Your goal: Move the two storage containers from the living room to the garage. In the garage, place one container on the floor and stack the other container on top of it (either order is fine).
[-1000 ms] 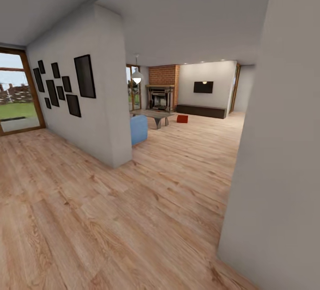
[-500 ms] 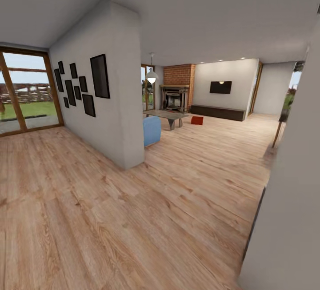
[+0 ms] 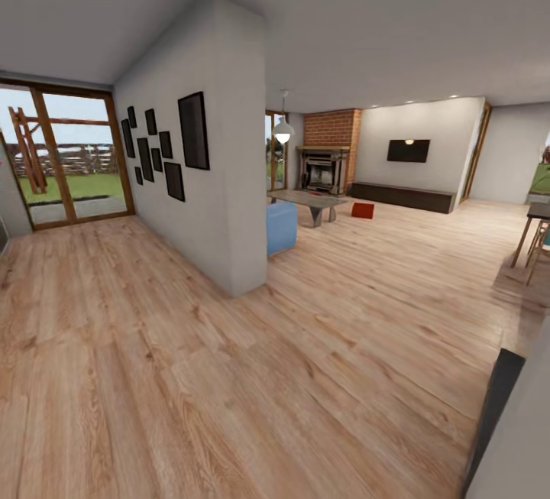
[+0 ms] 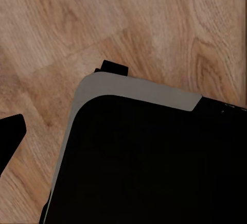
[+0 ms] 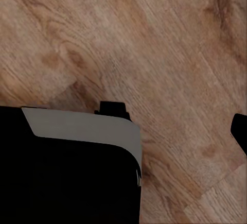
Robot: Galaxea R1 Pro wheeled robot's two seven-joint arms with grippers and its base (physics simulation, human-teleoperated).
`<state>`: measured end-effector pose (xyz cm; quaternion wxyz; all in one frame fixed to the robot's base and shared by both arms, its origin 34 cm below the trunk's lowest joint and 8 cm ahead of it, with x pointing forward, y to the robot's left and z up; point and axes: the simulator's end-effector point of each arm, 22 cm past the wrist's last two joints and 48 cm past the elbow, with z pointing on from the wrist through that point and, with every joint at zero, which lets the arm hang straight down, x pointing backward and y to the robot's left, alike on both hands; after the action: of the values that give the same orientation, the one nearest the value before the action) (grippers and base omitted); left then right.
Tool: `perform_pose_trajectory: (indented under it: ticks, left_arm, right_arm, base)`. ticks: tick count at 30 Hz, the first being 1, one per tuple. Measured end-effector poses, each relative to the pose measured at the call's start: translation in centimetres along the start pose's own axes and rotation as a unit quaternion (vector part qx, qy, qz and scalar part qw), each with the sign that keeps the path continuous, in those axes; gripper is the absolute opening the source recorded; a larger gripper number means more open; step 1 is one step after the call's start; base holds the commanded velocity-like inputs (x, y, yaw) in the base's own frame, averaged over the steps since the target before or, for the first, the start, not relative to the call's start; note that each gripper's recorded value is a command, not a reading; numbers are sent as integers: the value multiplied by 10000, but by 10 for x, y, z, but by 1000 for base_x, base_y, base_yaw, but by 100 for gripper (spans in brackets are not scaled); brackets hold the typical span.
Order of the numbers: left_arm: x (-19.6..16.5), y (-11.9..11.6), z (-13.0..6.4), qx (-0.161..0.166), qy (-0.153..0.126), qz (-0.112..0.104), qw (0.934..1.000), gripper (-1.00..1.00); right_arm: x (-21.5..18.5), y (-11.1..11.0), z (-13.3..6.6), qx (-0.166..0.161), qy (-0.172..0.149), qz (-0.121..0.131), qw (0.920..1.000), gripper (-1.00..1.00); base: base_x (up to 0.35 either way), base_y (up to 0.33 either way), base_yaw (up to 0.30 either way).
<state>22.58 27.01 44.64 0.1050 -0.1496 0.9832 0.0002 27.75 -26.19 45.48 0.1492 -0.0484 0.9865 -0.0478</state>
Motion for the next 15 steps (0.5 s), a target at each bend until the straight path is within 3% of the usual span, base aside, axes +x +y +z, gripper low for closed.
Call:
perform_pose_trajectory:
  ticks: [15]
  left_arm:
    - [1,0,0,1,13,14,10000,100]
  right_arm:
    - [0,0,0,28,7,12,10000,100]
  base:
    - [324,0,1]
